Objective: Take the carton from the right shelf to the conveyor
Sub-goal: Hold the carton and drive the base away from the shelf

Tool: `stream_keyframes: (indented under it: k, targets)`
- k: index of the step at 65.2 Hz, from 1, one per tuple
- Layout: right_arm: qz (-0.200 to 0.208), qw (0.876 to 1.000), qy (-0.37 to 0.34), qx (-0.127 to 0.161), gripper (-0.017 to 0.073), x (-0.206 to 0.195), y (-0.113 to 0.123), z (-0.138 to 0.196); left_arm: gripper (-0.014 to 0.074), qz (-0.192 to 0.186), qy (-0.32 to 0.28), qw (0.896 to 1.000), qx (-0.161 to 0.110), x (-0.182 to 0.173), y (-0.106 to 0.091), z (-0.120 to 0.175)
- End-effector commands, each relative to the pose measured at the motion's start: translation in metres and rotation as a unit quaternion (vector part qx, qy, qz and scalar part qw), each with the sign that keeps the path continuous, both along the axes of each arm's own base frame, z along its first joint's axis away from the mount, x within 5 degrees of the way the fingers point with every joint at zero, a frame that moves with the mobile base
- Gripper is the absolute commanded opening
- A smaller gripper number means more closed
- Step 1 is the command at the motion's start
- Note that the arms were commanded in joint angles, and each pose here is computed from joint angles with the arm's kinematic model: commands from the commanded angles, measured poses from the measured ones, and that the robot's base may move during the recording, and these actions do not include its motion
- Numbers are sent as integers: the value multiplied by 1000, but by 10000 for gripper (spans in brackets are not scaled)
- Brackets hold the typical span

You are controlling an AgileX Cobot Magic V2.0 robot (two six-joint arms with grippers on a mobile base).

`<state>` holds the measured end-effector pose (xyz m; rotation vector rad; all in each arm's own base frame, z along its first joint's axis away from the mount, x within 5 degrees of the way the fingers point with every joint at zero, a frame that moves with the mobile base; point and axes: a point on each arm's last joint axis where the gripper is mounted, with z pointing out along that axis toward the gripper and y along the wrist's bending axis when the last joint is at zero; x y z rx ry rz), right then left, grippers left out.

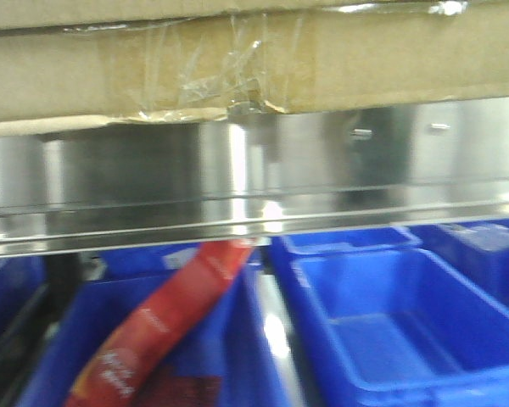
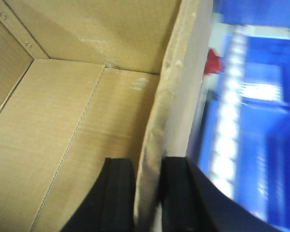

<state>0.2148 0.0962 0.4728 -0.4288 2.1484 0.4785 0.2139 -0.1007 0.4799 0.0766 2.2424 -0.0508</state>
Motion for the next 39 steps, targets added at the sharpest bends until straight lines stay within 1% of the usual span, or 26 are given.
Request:
stream_keyframes:
  k: [1, 39]
  targets:
    - [-2, 999, -39, 27, -69, -2, 1, 11, -13, -7, -10, 1000, 0, -3, 0, 3]
    - [-2, 999, -39, 27, -69, -2, 1, 11, -13, -6, -11, 1000, 1, -3, 1, 3]
